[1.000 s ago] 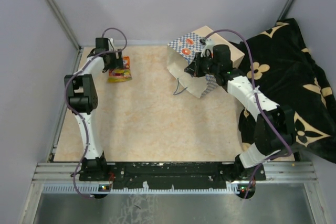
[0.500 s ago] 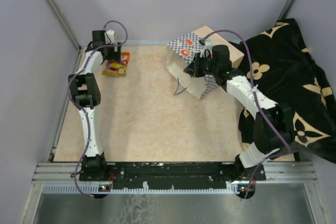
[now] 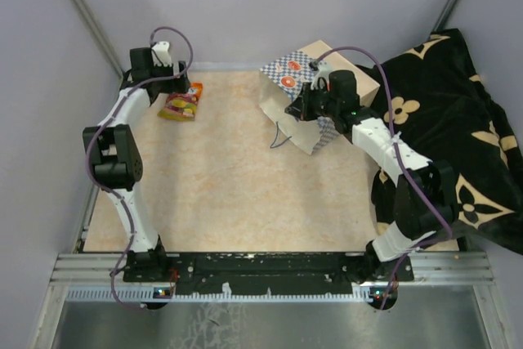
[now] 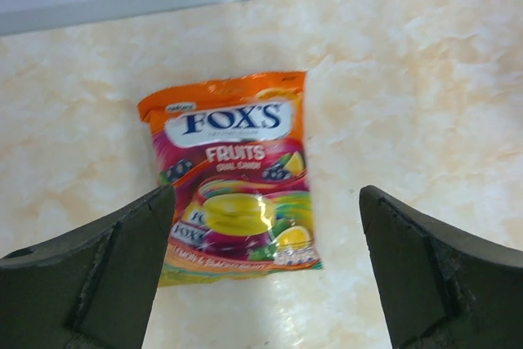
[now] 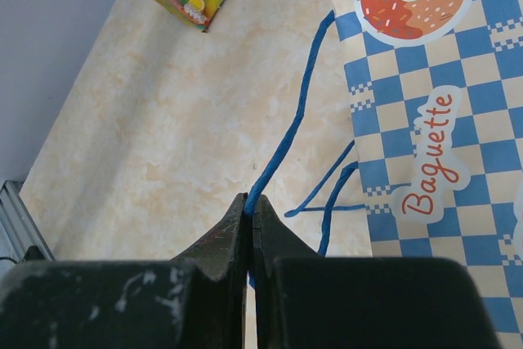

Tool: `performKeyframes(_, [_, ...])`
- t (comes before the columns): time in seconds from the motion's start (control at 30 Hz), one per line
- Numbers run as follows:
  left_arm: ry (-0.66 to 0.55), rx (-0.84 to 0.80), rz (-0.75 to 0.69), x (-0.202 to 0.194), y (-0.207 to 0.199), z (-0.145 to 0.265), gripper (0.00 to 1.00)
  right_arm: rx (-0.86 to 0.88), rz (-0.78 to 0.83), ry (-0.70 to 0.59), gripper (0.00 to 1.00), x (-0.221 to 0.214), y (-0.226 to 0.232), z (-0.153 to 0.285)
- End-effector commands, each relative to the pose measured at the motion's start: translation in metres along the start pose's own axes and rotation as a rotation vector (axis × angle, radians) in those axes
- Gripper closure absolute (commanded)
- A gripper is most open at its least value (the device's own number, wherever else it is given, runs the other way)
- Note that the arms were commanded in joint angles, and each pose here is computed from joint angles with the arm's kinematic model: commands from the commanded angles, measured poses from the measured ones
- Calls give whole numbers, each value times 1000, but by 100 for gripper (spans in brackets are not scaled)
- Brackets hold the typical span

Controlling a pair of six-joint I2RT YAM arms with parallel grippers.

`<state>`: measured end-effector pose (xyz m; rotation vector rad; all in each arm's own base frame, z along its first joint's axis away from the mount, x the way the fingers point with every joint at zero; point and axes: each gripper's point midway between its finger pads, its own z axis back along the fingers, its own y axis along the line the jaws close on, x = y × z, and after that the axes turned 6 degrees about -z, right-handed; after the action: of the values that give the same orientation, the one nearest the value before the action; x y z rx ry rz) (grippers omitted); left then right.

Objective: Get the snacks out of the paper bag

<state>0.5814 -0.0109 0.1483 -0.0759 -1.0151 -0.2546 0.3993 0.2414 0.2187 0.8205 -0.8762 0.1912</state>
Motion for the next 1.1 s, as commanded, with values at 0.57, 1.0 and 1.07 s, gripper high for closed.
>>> performKeyframes(0.57, [147, -25, 69, -74, -25, -63, 4, 41, 42, -30, 100, 7, 21, 4])
performKeyframes(1.0, [212, 142, -21, -102, 40, -60, 3, 46, 45, -20, 100, 4, 20, 3])
performKeyframes(1.07, [209, 148, -33, -102, 48, -59, 3, 47, 45, -20, 100, 3, 19, 3])
